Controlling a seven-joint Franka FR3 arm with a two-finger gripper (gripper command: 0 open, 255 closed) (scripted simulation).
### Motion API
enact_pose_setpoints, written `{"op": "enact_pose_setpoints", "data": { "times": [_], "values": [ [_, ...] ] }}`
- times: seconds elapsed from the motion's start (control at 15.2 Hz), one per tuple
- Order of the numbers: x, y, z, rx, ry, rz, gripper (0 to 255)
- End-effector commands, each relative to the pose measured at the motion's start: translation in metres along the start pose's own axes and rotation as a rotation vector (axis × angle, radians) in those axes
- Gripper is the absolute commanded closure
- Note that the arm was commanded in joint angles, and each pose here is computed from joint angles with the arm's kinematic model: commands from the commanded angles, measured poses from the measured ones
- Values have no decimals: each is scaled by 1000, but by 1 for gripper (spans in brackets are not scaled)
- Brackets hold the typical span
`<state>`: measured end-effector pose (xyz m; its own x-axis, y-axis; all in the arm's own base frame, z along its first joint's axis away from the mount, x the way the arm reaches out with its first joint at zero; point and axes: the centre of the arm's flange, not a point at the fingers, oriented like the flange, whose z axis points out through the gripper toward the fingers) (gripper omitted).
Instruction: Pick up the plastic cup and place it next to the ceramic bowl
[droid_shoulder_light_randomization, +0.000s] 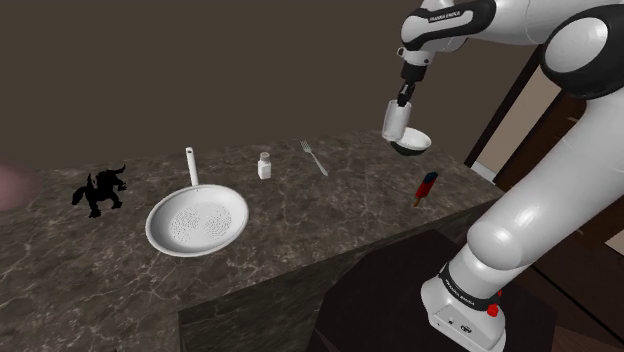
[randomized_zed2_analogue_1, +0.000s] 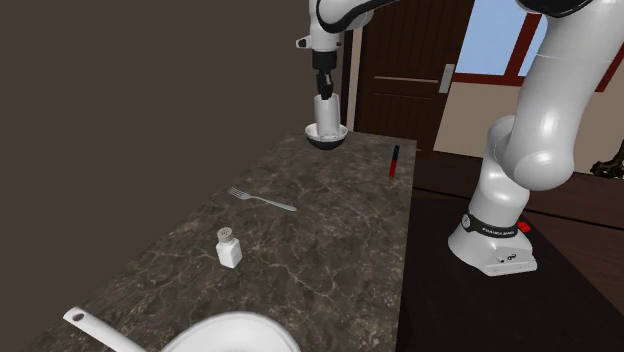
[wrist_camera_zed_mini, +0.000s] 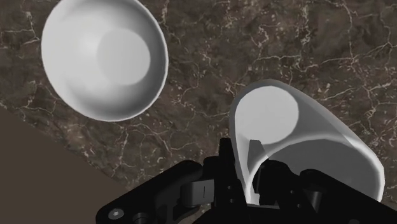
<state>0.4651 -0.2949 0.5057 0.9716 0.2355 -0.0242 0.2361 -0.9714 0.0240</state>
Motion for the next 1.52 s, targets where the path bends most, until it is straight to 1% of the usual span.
{"op": "enact_pose_setpoints", "data": {
  "times": [0.0, 1.45],
  "values": [
    [1, 1, 10, -1, 1, 0, 255],
    [4, -2, 126, -1, 1, 0, 255]
  ]
}}
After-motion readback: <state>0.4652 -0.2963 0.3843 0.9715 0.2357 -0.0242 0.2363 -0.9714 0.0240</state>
